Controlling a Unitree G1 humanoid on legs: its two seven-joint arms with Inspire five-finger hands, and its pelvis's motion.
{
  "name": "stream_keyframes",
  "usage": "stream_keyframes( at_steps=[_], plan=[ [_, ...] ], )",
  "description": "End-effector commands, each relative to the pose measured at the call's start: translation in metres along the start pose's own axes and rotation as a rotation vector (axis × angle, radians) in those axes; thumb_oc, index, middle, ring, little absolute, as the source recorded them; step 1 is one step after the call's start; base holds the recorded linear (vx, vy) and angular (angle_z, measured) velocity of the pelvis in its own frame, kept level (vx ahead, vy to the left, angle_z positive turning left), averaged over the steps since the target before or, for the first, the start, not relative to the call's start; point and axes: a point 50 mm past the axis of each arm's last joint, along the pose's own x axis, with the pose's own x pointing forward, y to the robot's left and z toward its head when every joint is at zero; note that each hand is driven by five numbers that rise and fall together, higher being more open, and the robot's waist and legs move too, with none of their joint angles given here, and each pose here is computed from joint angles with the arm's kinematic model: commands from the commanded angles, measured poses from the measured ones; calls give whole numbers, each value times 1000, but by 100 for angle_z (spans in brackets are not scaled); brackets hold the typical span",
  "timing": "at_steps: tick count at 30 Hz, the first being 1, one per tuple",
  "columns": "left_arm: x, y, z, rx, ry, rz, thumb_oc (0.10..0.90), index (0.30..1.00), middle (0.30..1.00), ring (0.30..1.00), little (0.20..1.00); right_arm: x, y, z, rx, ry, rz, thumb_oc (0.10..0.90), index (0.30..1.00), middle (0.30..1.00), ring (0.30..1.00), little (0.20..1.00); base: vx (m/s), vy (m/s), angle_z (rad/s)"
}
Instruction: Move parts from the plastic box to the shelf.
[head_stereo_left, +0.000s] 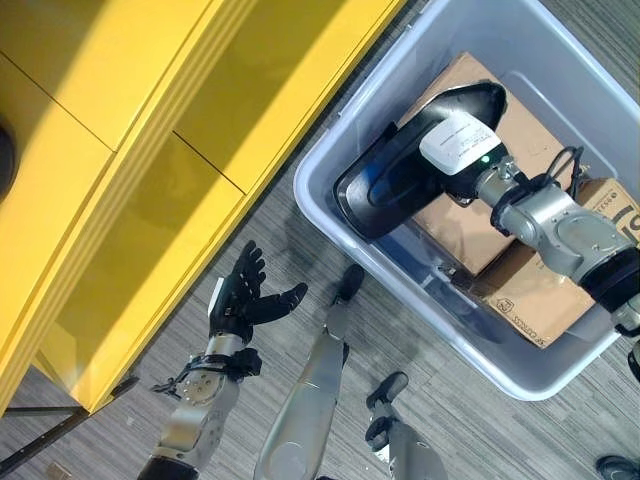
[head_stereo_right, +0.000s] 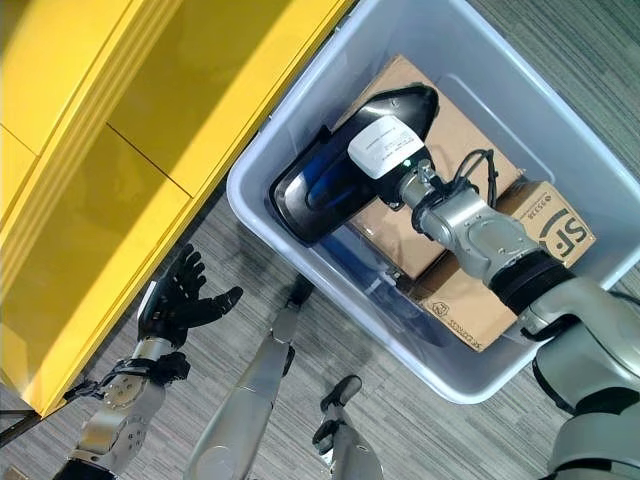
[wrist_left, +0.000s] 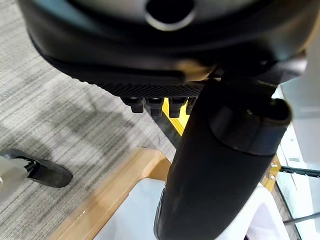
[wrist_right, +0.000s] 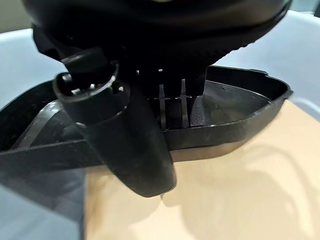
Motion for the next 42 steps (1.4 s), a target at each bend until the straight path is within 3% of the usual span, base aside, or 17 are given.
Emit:
stream_keyframes(
  at_steps=[1, 13, 21, 26, 35, 42],
  plan=[
    [-6, 8, 17, 24, -82, -10, 900, 1000, 1000, 1000, 1000, -3, -31, -6, 25, -5, -139, 400, 300, 300, 300, 300, -50, 9, -13],
    [-19, 29, 9, 95, -11, 25, 900, 1000, 1000, 1000, 1000, -67, -38, -6, 183, -13, -314, 400, 300, 300, 300, 300, -32, -6, -23],
    [-25, 43, 7, 162, 5, 53, 900, 1000, 1000, 1000, 1000, -85, -61, -11, 208, -13, -448, 400, 300, 300, 300, 300, -9, -8, -27],
    [-21, 46, 21, 250, -61, 60, 900, 1000, 1000, 1000, 1000, -88, -68, -14, 384, -16, -532, 400, 300, 300, 300, 300, 7, -1, -24],
    [-4, 41, 64, 549, -272, 53, 900, 1000, 1000, 1000, 1000, -83, -57, -26, 640, -7, -483, 400, 300, 300, 300, 300, 2, -13, -16],
    [7, 36, 92, 760, -424, 93, 900, 1000, 1000, 1000, 1000, -76, -36, -32, 775, -3, -317, 400, 300, 300, 300, 300, -10, -15, -9]
  ],
)
